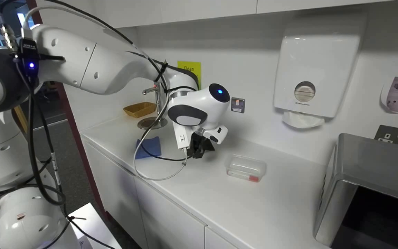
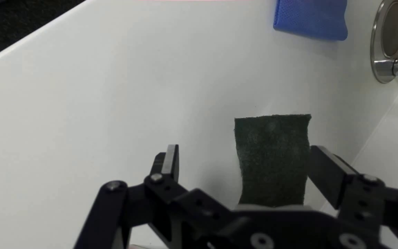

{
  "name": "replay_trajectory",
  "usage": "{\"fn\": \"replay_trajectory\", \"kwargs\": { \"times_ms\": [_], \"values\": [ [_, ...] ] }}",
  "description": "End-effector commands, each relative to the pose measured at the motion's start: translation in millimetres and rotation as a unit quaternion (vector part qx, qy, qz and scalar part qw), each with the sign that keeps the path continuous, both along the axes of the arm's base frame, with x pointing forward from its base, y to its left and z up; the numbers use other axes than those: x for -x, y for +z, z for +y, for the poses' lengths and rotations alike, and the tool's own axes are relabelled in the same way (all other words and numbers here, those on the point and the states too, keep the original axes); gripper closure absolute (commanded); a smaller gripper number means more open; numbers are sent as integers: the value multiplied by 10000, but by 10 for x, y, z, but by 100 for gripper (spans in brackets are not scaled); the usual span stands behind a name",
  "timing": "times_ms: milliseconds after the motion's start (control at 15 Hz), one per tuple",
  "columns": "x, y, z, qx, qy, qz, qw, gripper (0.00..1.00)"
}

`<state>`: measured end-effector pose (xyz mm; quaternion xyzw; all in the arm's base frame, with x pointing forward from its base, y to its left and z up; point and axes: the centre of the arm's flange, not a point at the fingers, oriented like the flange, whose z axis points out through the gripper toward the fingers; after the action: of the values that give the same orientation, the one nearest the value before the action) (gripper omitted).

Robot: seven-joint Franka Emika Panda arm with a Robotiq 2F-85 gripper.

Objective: Adjust the tissue inside the container

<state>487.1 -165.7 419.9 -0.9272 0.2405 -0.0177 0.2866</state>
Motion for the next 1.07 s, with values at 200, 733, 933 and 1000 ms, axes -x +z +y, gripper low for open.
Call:
{"fn": "replay_trajectory", "kwargs": {
  "times_ms": [200,733,933,1000],
  "values": [
    [-580,-241,-46,-481,-684,-142,9964,0],
    [-1144,-626,-228,-889,-1396,85,9862,0],
    [-1234,-675,-185,-980,-1463,258,9840,0],
    [-1260,-688,-167,-1028,-1479,297,9832,0]
  ]
}}
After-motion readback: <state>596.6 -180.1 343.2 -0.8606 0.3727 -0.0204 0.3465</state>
